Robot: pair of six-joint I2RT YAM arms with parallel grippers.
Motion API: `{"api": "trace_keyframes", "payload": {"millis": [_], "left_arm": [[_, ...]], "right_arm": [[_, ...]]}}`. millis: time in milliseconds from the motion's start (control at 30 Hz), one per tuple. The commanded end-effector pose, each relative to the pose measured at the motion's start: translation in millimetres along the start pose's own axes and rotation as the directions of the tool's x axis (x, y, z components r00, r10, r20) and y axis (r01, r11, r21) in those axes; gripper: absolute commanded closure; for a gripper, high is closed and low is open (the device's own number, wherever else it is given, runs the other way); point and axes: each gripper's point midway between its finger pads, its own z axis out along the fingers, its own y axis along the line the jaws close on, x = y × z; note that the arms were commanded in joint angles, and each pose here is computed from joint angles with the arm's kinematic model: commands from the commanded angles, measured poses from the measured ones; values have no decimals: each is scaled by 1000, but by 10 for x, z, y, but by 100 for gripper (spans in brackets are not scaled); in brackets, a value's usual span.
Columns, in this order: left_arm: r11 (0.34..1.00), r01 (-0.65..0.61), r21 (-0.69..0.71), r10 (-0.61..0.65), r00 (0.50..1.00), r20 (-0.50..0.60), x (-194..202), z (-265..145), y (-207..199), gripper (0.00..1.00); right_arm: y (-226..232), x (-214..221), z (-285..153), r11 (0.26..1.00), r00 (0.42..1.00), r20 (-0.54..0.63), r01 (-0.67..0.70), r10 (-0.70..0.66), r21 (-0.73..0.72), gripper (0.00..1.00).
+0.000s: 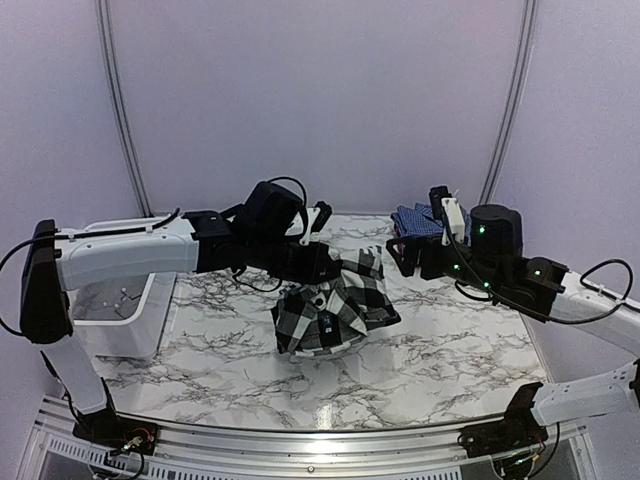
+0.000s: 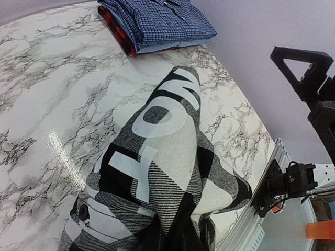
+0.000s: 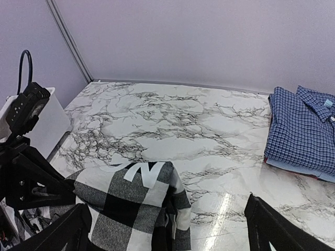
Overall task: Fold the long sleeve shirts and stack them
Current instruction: Place the square-folded shirt at the center of the board.
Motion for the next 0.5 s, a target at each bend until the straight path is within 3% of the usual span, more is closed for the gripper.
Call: {"api": "trace_keyframes", "payload": {"millis": [0, 133, 200, 467], "left_arm": [[993, -114, 35, 107, 979, 173, -535, -275, -335, 100], [971, -203, -129, 227, 951, 210, -892, -448, -187, 100], [966, -218, -137, 244, 946, 215, -971, -500, -159, 100], [956, -267, 123, 252, 960, 123, -666, -337, -706, 100]], "right_arm": [[21, -1, -48, 1000, 1000, -7, 23, -23, -18, 1], [-1, -63, -66, 1000, 1000, -6, 28, -28, 4, 1], [5, -77, -71, 1000, 1000, -6, 28, -28, 3, 2], [-243, -92, -136, 990, 1000, -2, 24, -24, 140, 2]]}}
